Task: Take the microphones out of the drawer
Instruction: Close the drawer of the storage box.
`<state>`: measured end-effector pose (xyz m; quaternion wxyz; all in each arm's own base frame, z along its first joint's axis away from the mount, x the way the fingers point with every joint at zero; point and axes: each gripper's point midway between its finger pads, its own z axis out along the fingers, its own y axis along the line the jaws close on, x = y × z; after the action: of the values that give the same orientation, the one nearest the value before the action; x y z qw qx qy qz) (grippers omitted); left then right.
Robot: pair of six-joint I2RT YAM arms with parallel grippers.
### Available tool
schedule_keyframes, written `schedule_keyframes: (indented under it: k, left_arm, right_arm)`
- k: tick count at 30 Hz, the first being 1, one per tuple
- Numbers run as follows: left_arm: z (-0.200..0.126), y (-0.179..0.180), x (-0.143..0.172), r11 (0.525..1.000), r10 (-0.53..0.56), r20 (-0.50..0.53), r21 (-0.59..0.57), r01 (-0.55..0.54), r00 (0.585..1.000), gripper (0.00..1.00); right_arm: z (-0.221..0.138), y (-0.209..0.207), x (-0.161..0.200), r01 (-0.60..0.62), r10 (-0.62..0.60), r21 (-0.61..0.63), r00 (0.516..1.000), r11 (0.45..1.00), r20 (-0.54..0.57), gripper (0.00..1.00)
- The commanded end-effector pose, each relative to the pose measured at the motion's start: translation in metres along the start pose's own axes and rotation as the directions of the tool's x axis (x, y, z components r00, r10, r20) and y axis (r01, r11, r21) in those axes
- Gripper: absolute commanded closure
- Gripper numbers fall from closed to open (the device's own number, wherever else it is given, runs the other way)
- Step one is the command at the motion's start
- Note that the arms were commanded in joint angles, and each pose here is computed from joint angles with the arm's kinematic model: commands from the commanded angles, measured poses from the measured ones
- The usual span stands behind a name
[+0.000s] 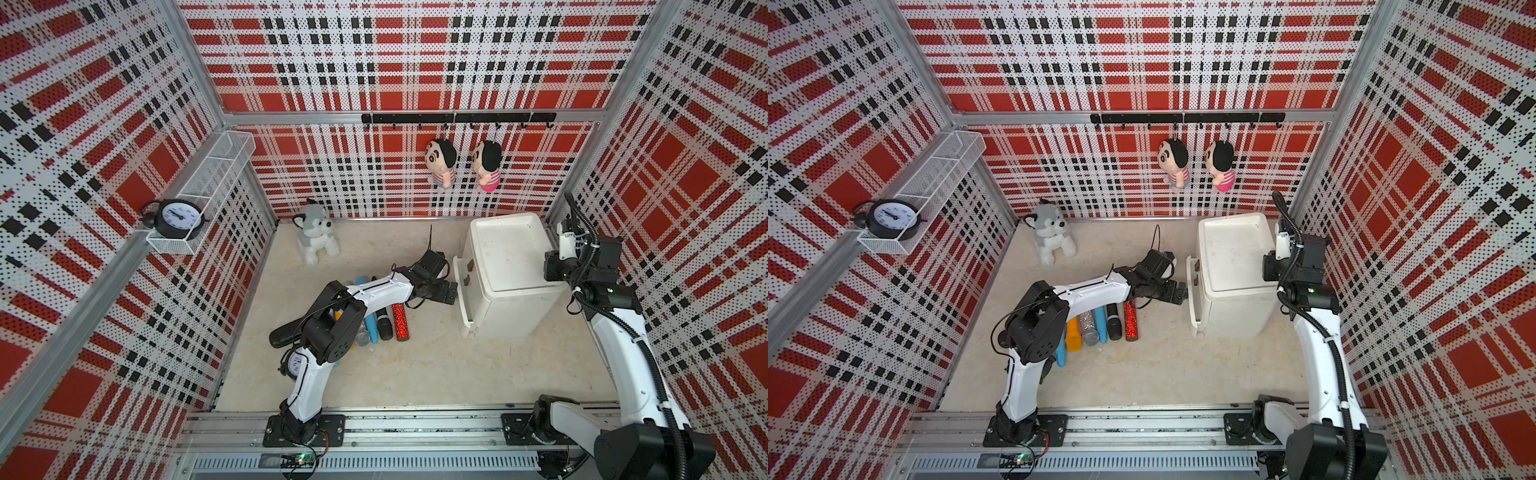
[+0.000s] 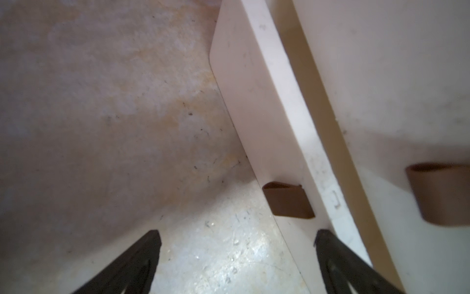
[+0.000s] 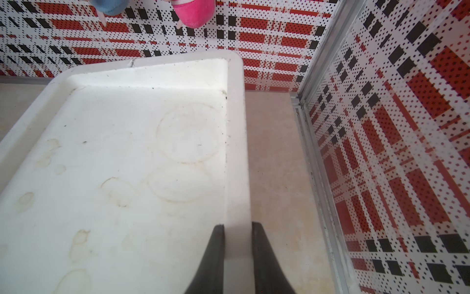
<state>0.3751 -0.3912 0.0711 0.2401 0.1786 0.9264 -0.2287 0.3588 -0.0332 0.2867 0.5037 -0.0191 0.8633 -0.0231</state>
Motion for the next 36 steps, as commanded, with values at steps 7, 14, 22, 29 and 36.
schedule_keyframes:
  k: [7,14,22,29,36]
  left_arm:
    - [0.006,-0.025,-0.007,0.995,-0.011,0.024,0.099,0.009,1.0,0.02]
    - [0.001,-0.028,-0.006,0.991,-0.024,0.032,0.129,0.019,0.999,0.02]
    - [-0.015,-0.005,-0.012,0.986,-0.097,0.06,0.141,0.087,0.994,0.02]
    - [-0.054,0.043,-0.024,0.983,-0.174,0.133,0.079,0.165,0.976,0.02]
    - [-0.11,0.072,-0.047,0.98,-0.198,0.241,0.046,0.193,0.95,0.02]
  right_arm:
    - [0.009,0.026,-0.019,-0.03,0.042,-0.159,0.997,0.987,0.072,1.0]
    - [0.013,0.039,-0.024,-0.019,0.033,-0.194,0.997,0.981,0.072,1.0]
    - [0.022,0.048,-0.023,-0.026,0.038,-0.217,0.998,0.976,0.05,1.0]
    - [0.027,0.052,-0.02,-0.051,0.061,-0.241,0.998,0.969,0.035,1.0]
    - [0.036,0.066,-0.017,-0.051,0.051,-0.312,0.999,0.949,-0.008,1.0]
